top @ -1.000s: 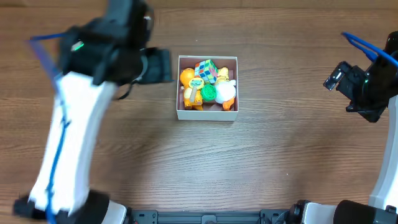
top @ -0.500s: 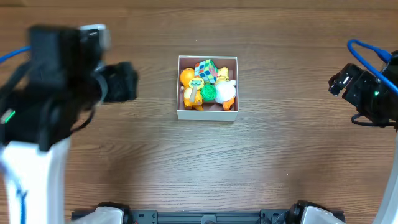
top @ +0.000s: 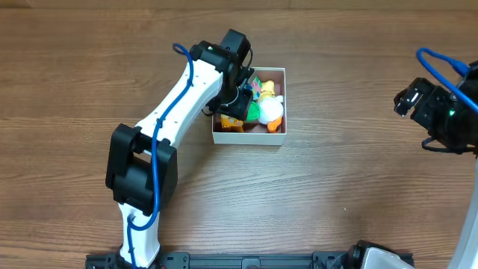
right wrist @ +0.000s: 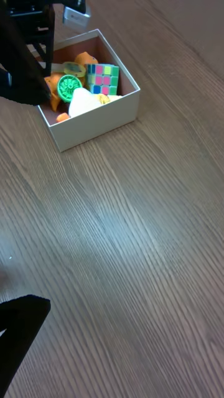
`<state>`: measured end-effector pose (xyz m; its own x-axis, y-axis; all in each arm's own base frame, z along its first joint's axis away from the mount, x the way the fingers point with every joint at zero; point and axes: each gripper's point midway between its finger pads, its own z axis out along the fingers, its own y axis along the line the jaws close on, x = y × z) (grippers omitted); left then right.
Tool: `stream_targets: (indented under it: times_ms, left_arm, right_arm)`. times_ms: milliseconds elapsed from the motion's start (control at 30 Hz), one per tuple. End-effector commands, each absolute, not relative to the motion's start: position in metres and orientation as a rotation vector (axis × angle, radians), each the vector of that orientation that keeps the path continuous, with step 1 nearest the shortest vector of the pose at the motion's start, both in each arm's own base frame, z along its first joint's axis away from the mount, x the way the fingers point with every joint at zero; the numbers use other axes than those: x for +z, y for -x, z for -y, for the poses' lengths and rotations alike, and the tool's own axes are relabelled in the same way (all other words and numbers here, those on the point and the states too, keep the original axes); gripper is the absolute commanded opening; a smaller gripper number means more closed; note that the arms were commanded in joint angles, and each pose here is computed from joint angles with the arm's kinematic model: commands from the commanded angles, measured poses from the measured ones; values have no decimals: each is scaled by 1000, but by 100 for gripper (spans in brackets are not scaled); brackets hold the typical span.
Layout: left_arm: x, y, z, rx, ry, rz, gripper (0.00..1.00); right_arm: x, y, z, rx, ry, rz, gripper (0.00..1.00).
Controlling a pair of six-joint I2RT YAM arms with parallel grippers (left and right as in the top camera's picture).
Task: Pack container
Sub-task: 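Push the rattle drum down into the box with the left gripper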
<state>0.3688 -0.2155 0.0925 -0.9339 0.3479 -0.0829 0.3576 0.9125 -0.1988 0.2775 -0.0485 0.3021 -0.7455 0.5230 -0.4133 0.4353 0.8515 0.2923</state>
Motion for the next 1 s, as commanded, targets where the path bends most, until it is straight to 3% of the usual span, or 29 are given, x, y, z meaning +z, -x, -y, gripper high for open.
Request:
stream_targets:
  times_ms: [0, 67, 233, 567, 667, 767, 967]
  left_arm:
    - [85, -369, 208, -249, -587, -3044, 48]
    - [85, -369, 205, -227, -574, -3049, 45]
    - [84, -371, 199, -166, -578, -3046, 50]
    - [81, -371, 199, -164, -631, -3042, 41]
    - [78, -370, 200, -171, -688, -3029, 39]
    - [80, -363, 216, -286, -851, -2981, 30]
    - [85, -345, 249, -466, -1055, -2902, 31]
  right_arm:
    - [306, -278, 48, 242, -692, -2524, 100]
    - [306, -278, 48, 242, -692, -2524, 100]
    - [306, -278, 48, 241, -692, -2524, 100]
    - [305, -277, 48, 242, -693, -2528, 100]
    - [305, -277, 48, 242, -693, -2528, 100]
    - [306, -277, 48, 241, -693, -2527, 100]
    - [305, -277, 48, 241, -693, -2528, 100]
